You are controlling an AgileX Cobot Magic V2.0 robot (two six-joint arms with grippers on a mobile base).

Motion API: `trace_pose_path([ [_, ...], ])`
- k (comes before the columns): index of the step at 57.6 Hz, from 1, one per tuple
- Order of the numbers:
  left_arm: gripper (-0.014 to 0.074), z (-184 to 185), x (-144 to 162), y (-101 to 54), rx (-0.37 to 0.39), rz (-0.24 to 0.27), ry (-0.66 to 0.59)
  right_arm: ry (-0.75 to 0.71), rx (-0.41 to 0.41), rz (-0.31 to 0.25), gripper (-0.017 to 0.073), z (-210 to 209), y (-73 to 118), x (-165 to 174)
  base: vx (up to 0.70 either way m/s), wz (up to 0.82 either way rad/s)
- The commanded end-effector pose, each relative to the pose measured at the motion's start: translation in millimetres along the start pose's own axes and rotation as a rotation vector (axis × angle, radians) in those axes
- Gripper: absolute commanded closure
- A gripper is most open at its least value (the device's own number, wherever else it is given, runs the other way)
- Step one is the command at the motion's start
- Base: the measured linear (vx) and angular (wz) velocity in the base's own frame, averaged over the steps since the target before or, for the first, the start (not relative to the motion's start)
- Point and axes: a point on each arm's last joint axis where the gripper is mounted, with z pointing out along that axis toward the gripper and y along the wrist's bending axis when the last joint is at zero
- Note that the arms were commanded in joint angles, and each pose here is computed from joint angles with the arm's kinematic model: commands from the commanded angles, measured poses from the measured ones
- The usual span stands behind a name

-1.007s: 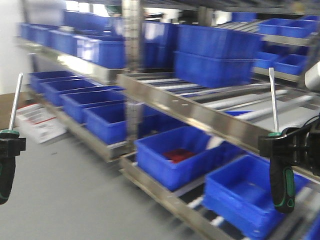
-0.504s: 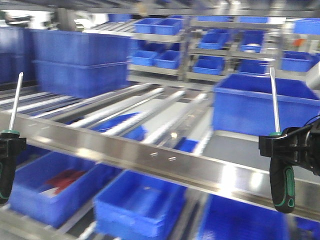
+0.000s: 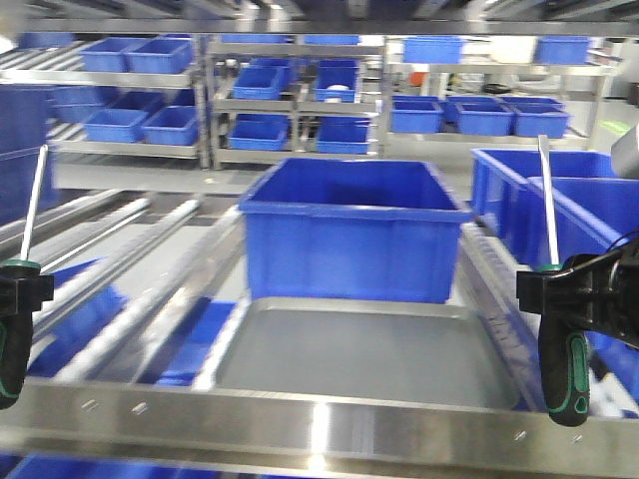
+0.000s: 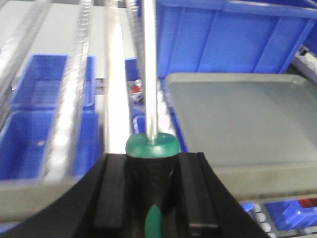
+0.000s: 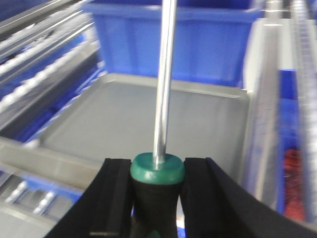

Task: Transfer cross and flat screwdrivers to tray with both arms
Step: 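Hold both screwdrivers while driving along the shelves to the conveyor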

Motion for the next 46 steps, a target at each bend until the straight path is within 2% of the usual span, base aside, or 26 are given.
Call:
trace_pose_path([
  [1,0.0594,-15.9,-19.5,-5.2,0.011,-0.008,-0.146,-0.139,-0.020,-0.009,0.0568,-12.8,1.6,-18.4,0.26,-0.38],
  [18,0.0594,-15.9,-19.5,-5.2,0.011,-0.008,-0.146,-0.139,-0.020,-0.009,0.0568,-12.8,1.6,-18.4,0.26,-0.24],
  [46,0.0594,-15.9,-19.5,-5.2,0.011,-0.008,-0.146,-0.140,-0.020,-0.009,0.0568,-12.8,1.6,-18.5,0.22,-0.03],
])
